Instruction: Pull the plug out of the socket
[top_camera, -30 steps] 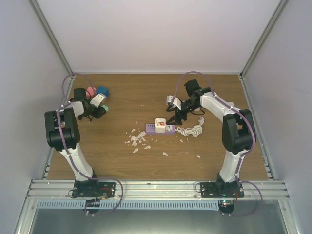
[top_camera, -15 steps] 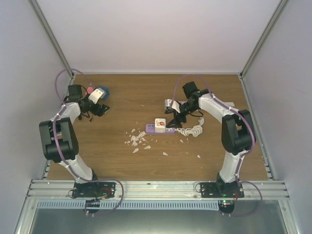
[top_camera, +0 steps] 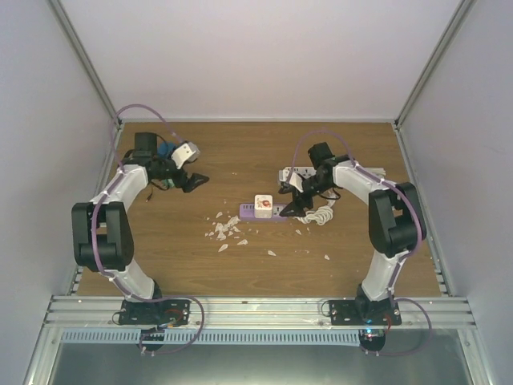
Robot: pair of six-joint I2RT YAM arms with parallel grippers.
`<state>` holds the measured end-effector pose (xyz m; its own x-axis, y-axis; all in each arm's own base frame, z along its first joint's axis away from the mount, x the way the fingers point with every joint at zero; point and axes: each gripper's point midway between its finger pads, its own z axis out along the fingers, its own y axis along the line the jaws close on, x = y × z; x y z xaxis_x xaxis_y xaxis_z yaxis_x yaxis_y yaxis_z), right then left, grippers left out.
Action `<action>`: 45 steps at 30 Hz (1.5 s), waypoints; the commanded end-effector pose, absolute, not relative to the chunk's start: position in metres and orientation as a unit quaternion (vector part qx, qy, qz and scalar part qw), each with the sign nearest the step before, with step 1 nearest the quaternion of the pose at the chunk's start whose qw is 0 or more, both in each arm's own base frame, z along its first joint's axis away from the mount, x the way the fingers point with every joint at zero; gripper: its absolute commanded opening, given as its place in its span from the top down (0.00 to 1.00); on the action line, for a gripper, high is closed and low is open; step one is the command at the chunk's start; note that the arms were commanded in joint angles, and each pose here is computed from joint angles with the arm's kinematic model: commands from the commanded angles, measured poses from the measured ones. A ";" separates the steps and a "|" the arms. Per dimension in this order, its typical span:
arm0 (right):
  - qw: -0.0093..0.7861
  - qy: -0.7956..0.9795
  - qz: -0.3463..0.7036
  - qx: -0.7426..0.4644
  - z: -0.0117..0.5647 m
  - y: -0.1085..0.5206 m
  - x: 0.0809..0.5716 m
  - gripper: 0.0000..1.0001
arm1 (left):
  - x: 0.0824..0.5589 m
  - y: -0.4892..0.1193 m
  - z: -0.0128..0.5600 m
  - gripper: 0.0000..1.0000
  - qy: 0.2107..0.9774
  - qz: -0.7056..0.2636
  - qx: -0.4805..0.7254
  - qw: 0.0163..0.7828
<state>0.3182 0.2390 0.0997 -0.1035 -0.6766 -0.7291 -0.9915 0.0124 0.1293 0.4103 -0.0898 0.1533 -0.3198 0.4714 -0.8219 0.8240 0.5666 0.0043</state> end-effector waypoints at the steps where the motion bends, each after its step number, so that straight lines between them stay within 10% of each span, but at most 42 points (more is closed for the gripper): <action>1: 0.264 0.679 0.304 -0.614 0.099 0.224 0.328 0.07 | 0.387 -0.150 0.192 0.01 0.707 -0.285 0.483 0.431; 31: 0.253 0.694 0.294 -0.607 0.060 0.216 0.331 0.07 | 0.332 -0.306 0.104 0.09 0.615 -0.303 0.655 0.318; 45: 0.270 0.674 0.308 -0.615 0.062 0.246 0.326 0.07 | 0.325 -0.312 0.099 0.32 0.605 -0.301 0.662 0.323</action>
<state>0.3259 0.2342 0.0655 -0.1115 -0.6835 -0.7213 -0.9937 0.0696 0.0877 0.3255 -0.3071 0.0989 0.0490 0.6229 -0.7807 0.9986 -0.0449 0.0268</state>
